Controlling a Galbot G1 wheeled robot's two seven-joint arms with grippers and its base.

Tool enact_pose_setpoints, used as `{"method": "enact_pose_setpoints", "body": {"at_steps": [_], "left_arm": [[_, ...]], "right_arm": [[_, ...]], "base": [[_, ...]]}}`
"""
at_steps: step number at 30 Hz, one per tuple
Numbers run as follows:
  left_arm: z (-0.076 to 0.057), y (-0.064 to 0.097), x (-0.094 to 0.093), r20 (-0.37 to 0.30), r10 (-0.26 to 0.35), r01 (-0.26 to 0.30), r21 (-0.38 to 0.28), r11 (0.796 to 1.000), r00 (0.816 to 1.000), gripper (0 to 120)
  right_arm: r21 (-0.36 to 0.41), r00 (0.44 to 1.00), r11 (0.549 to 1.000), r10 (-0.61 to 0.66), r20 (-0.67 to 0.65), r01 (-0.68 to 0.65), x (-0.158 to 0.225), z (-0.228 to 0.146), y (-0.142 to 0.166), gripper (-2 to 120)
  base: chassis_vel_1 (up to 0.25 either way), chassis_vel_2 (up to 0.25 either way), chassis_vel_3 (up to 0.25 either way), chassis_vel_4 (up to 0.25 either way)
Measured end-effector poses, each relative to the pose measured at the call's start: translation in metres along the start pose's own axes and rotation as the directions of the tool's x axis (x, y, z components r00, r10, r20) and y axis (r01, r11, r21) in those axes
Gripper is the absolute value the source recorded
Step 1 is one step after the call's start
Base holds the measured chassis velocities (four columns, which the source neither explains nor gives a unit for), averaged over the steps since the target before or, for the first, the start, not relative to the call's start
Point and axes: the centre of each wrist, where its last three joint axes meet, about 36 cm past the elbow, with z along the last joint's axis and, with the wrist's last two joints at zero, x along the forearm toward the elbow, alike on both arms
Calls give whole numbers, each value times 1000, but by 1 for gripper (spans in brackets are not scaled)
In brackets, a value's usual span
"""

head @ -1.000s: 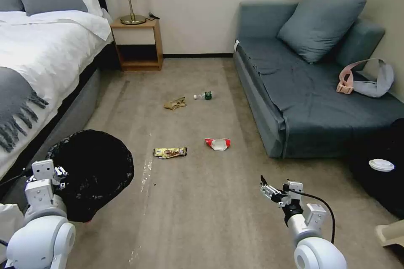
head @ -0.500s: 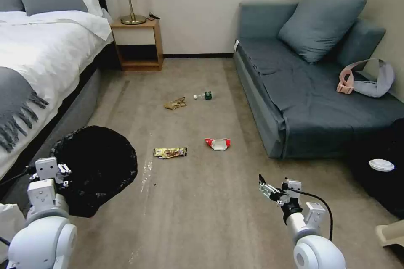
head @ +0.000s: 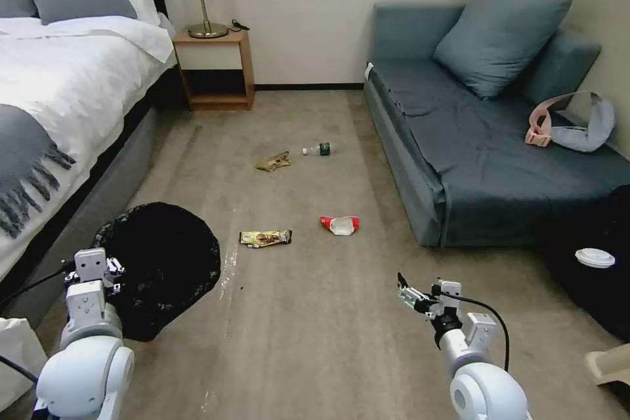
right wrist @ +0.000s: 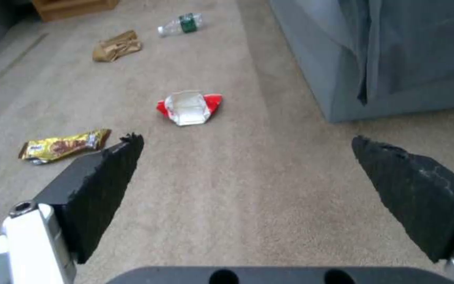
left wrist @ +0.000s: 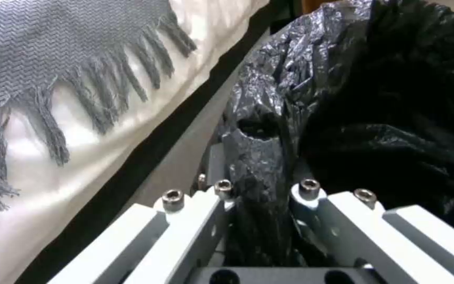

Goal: Pick up the trash bin, then pick up the garbage on the floor and place it into the trash bin.

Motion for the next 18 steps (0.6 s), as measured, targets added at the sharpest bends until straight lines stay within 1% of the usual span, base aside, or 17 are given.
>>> {"method": "enact_pose_setpoints", "body": {"at_steps": [18], "left_arm": [[7,-1,4,13,-4,4,10,1000,1000,5]], "right_arm": [[2,1000,1000,-6,2,6,4,1,1,100]], "base": [[0,0,0,0]]}}
